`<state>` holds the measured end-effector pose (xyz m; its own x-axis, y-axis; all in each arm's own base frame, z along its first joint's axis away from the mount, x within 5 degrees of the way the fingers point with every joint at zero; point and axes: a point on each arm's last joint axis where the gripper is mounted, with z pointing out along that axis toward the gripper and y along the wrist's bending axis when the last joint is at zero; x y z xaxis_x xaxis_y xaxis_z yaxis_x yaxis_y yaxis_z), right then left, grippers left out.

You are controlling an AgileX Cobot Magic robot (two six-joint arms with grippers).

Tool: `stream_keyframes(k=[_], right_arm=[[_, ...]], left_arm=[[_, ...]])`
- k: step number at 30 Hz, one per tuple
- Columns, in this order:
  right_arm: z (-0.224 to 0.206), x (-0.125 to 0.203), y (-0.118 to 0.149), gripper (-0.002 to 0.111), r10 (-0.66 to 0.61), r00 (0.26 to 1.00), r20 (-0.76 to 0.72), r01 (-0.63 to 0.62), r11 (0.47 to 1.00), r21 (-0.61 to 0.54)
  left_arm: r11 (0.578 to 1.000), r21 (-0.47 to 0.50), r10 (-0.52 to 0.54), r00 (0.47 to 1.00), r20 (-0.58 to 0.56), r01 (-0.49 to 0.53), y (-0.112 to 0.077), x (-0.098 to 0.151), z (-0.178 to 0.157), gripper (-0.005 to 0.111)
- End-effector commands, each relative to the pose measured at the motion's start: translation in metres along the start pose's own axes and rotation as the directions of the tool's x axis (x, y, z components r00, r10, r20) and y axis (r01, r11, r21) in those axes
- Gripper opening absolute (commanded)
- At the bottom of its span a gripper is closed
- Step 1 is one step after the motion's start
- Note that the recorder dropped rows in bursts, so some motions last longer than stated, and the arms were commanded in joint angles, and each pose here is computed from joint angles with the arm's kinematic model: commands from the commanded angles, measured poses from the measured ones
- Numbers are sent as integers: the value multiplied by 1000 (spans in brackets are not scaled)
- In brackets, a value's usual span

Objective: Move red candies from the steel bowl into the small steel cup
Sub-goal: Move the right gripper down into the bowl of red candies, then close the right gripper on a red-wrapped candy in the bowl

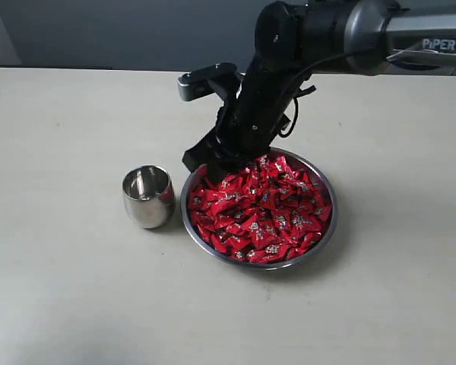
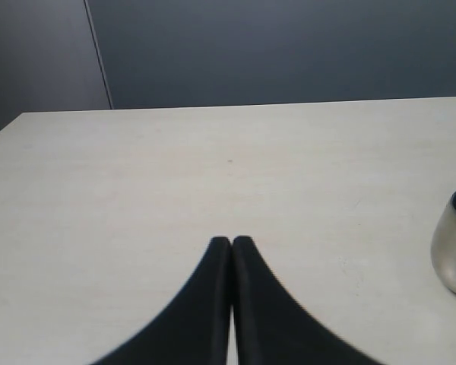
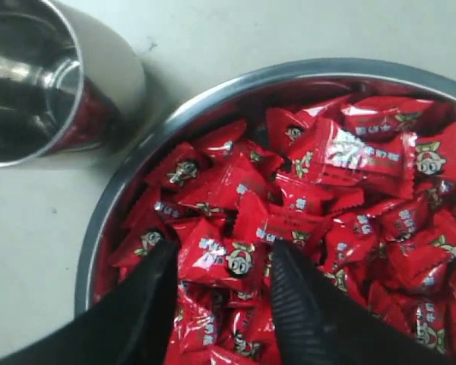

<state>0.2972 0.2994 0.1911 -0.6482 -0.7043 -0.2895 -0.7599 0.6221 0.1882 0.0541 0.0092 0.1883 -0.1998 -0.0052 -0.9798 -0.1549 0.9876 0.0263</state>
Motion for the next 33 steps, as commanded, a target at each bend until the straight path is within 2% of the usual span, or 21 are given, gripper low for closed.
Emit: stream_keyframes(k=[1,8,14,18,33], right_arm=[[12,0,-6,39,9,995,-98,-6,1000,26],[31,5,-4,39,11,987,-160,-10,1000,8],[50,3,16,39,-80,985,-154,87,995,39],[53,4,10,39,-77,983,-168,93,991,94],[61,3,9,39,-74,986,-149,89,991,96]], left_arm=[[1000,2,-1,1000,2,1,0,1,0,0],[1000,2,-1,1000,2,1,0,1,0,0],[1000,2,-1,1000,2,1,0,1,0,0],[1000,2,-1,1000,2,1,0,1,0,0],[1000,2,-1,1000,2,1,0,1,0,0]])
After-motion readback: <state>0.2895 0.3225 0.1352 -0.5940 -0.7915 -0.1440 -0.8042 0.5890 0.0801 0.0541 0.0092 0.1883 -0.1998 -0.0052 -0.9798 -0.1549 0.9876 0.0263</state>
